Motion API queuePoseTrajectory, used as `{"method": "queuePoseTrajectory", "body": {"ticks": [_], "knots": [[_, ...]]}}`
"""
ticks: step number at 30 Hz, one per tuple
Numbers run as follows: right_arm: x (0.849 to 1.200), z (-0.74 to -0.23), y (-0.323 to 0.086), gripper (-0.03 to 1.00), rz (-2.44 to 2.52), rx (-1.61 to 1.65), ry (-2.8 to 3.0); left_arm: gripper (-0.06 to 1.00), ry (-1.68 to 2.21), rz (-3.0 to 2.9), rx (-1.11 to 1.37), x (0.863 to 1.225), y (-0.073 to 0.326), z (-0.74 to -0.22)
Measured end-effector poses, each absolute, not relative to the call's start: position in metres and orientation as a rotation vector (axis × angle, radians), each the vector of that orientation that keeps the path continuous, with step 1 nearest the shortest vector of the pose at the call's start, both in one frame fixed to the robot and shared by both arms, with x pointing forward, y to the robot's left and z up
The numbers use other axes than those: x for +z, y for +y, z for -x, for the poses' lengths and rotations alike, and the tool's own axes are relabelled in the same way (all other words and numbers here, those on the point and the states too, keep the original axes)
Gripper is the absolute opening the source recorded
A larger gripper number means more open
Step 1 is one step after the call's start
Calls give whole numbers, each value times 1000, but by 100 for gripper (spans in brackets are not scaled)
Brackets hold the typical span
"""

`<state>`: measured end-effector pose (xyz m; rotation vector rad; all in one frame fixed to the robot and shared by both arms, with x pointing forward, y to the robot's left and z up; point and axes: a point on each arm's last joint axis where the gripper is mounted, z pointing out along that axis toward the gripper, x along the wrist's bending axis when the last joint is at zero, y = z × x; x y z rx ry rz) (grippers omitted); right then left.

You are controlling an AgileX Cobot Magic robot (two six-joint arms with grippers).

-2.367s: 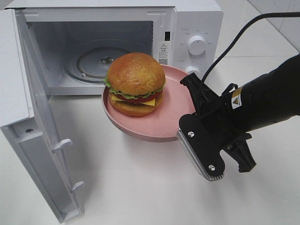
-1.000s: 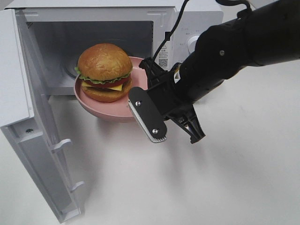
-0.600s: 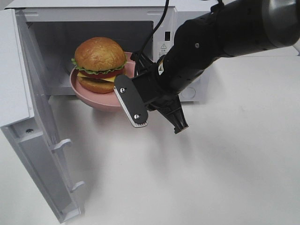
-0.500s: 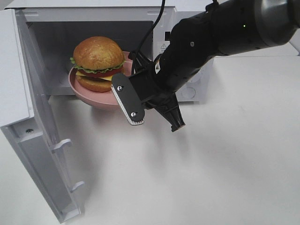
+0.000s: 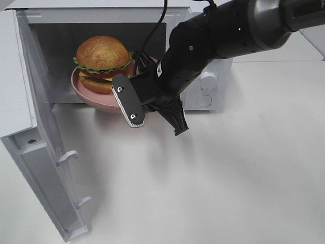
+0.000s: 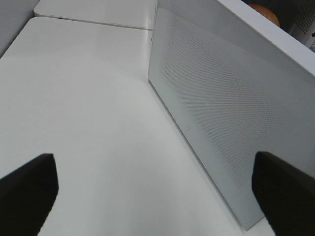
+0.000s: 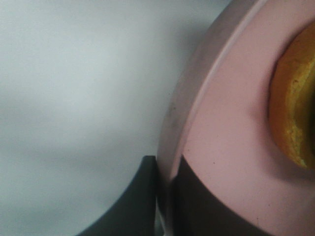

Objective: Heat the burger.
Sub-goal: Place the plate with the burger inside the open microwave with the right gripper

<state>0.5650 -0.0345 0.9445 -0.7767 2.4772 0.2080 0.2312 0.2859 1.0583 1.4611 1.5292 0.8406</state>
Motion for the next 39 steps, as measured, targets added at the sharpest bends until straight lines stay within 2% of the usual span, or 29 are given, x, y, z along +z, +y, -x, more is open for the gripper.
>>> {"method": "queuePoseTrajectory", "body": {"ticks": [22,39], "knots": [[941,-612,-2,3,617,191,2464,99,1529,-1461,841,1058,286,-231],[930,-628,9,3,634,164,2444,99,1530,-1462,840,1058,286,-231]]}}
